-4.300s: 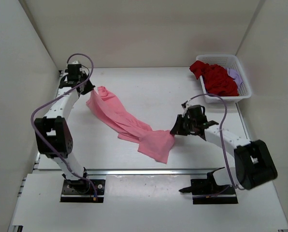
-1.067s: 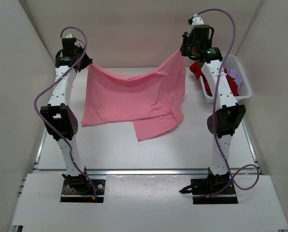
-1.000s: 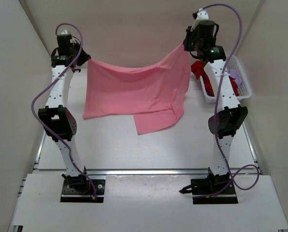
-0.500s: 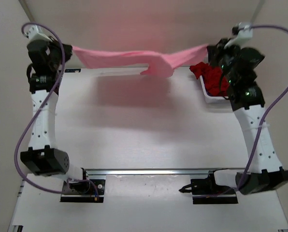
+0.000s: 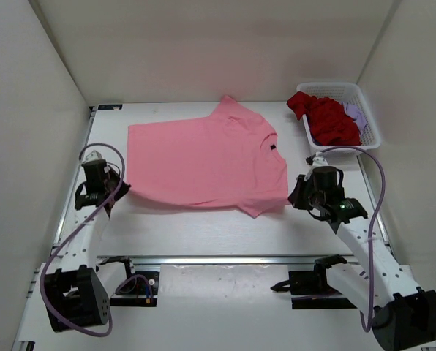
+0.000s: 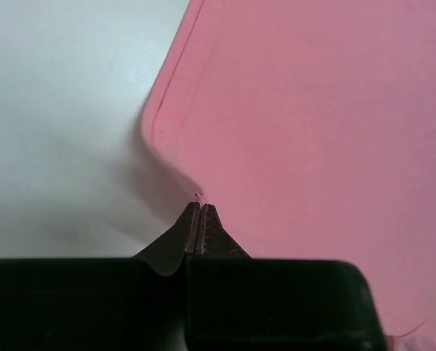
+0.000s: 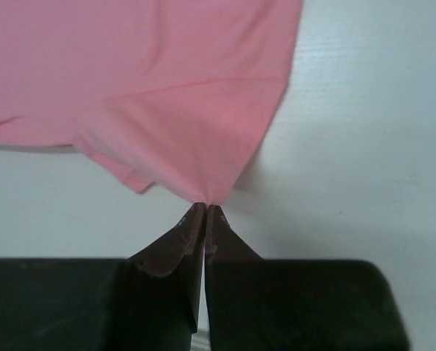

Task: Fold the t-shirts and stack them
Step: Flatten out the tshirt, then grap the side of the flattened tshirt closest away from the robot with both arms

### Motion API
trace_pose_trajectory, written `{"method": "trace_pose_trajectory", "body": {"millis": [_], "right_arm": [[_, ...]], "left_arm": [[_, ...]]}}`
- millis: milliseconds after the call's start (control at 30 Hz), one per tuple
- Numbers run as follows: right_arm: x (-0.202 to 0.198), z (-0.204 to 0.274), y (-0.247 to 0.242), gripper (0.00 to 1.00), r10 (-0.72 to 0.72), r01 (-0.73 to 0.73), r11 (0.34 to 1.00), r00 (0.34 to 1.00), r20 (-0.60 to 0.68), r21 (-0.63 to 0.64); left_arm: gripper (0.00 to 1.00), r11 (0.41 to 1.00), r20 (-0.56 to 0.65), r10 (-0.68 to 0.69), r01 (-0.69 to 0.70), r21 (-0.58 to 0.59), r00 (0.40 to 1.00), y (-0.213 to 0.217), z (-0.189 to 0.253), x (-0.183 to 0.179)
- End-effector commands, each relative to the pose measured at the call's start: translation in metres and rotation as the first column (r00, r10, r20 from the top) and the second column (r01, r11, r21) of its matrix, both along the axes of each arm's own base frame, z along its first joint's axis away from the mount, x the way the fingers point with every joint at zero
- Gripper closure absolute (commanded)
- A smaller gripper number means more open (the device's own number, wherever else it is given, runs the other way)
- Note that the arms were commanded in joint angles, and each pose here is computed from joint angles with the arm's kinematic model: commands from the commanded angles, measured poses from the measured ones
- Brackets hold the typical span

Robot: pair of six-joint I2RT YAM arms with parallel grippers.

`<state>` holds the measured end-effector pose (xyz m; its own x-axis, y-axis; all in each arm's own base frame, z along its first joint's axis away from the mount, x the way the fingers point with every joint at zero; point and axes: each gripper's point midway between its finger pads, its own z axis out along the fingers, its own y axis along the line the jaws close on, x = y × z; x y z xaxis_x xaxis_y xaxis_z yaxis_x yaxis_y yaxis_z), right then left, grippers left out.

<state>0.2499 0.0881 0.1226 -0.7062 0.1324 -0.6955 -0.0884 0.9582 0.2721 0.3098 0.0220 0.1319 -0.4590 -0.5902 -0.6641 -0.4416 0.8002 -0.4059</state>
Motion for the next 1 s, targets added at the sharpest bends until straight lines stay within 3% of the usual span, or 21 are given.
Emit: {"method": "trace_pose_trajectory", "body": {"millis": [0, 167, 267, 433, 633, 967], "right_arm": [[-0.036, -0.001, 0.013, 0.99, 0.025, -0.018, 0.997, 0.996, -0.086, 0.075], [-0.076, -0.006, 0.037, 1.00, 0.075, -0.051, 0.984, 0.987, -0.139, 0.173], [-0.068, -0.005, 0.041, 1.00, 0.086, -0.065, 0.981, 0.990, -0.109, 0.185], [-0.008, 0.012, 0.029, 1.00, 0.064, -0.054, 0.983, 0.997, -0.048, 0.175], [0.065, 0.028, 0.026, 1.00, 0.054, -0.053, 0.996, 0.998, -0.016, 0.072], [0.160, 0.024, 0.040, 1.00, 0.039, -0.034, 0.997, 0.997, -0.073, 0.074]], "left_arm": [[1.00, 1.000, -0.019, -0.010, 0.009, -0.009, 1.000, -0.005, -0.014, -0.024], [1.00, 0.999, -0.059, -0.038, 0.038, -0.004, 0.998, -0.006, -0.024, -0.046], [1.00, 0.999, -0.070, -0.045, 0.044, -0.013, 0.997, -0.010, -0.025, -0.040], [1.00, 0.997, -0.051, -0.030, 0.026, -0.076, 0.998, -0.013, -0.021, -0.013], [1.00, 0.991, -0.080, 0.027, -0.037, -0.131, 0.996, -0.004, -0.036, -0.005], [1.00, 0.971, -0.076, 0.099, -0.112, -0.209, 0.992, 0.002, -0.039, 0.024]]}}
